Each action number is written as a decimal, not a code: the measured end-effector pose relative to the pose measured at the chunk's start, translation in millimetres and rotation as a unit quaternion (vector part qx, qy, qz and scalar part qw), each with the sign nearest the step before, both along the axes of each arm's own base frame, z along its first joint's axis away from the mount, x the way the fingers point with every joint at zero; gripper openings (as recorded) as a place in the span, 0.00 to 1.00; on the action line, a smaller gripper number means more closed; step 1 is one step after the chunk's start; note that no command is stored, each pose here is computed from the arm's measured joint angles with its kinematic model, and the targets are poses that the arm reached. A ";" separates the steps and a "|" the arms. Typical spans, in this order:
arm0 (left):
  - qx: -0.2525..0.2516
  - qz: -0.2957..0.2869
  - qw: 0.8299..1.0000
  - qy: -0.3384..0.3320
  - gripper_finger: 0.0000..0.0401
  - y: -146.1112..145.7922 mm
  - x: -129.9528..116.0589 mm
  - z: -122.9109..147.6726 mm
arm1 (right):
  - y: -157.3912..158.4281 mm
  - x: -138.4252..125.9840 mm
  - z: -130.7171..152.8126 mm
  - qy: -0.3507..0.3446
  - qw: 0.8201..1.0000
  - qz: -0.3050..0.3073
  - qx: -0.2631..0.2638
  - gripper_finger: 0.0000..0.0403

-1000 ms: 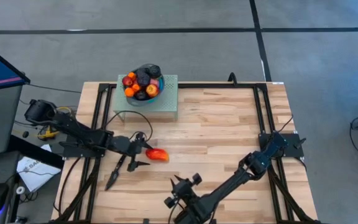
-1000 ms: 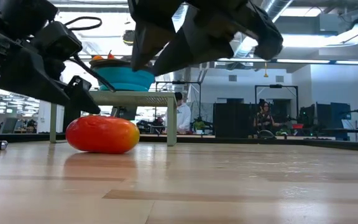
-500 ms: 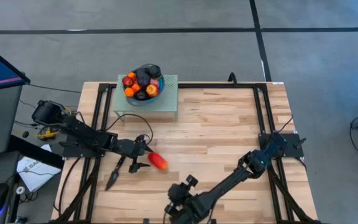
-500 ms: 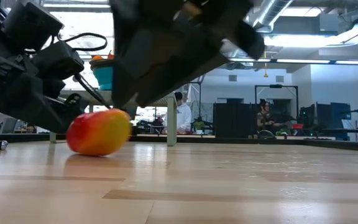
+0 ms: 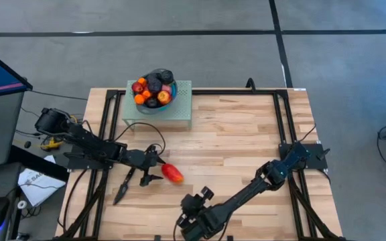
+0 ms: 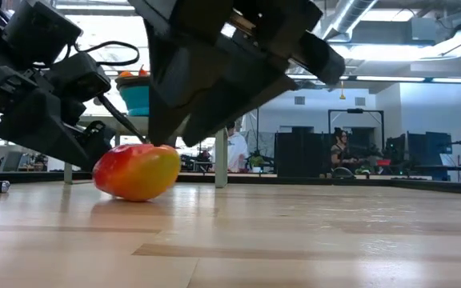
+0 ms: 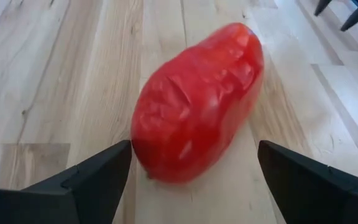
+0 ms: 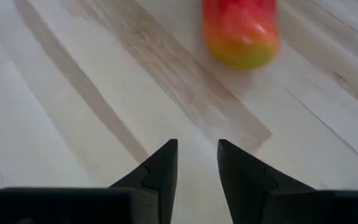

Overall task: Pick & Place Fruit
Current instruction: Put the orange mango into the blue strainer bowl on the shelf

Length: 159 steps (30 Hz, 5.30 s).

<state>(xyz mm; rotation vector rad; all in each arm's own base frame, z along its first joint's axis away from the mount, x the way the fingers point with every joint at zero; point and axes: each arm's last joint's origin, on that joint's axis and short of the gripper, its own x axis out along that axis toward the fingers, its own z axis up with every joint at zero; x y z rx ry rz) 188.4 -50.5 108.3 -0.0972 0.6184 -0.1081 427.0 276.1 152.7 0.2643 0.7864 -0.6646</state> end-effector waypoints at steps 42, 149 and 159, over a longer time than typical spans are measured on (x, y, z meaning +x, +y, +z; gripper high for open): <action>0.018 -0.079 0.996 -0.035 0.74 -28.5 -36.2 33.3 | -113.2 66.3 -9.7 0.024 0.992 0.071 -0.105 0.81; -0.110 -0.080 0.987 -0.088 0.74 -29.4 -47.8 60.0 | -226.8 -14.1 19.3 0.326 0.882 0.299 0.162 0.73; -0.110 -0.080 0.987 -0.088 0.74 -29.4 -47.9 59.9 | -226.2 -12.9 7.1 0.305 0.889 0.301 0.161 0.70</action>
